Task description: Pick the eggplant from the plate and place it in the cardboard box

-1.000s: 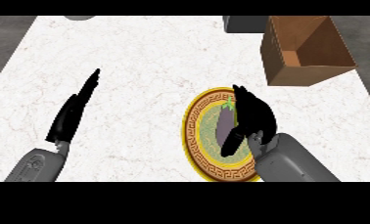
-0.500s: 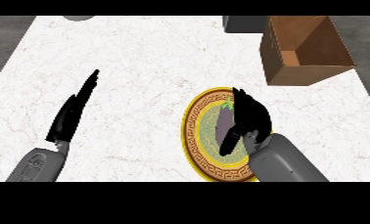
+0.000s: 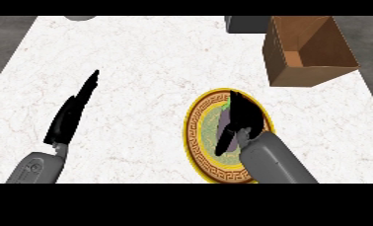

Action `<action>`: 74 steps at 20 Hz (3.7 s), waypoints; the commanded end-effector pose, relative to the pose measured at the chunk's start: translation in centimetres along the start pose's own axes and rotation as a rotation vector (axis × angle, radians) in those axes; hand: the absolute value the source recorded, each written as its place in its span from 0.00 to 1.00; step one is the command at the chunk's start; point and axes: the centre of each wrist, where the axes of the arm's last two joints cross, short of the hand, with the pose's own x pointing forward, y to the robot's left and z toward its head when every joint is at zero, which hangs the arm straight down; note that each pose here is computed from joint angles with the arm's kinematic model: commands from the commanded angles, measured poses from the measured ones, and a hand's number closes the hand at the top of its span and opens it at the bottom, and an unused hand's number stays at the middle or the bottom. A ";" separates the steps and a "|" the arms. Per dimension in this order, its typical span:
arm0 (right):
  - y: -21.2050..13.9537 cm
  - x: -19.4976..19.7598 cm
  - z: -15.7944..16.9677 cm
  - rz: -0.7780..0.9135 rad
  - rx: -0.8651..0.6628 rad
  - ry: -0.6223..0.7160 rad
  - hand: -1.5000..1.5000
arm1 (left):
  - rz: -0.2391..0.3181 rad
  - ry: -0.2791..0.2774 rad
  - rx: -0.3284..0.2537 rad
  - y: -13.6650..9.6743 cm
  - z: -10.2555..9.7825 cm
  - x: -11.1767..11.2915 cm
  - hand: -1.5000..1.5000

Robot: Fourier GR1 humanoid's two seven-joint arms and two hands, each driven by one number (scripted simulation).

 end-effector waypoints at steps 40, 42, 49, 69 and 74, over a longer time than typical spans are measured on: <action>-5.3 5.9 6.5 0.349 -0.660 -0.644 1.00 | -0.005 -0.004 0.021 -0.6 0.1 -0.3 0.50; -7.2 5.8 6.9 0.320 -0.764 -0.590 1.00 | 0.006 0.012 0.022 -1.4 0.2 0.1 0.50; -13.2 3.2 9.5 0.229 -0.875 -0.419 1.00 | -0.010 0.036 0.032 -1.0 -0.7 -0.2 0.50; -23.8 -8.5 0.7 0.152 -0.830 -0.151 1.00 | 0.005 -0.001 0.000 -0.2 -0.4 0.0 0.50; -22.3 -10.5 -3.6 -0.004 -0.519 -0.089 0.00 | 0.004 -0.006 -0.003 -0.6 -0.5 -0.1 0.50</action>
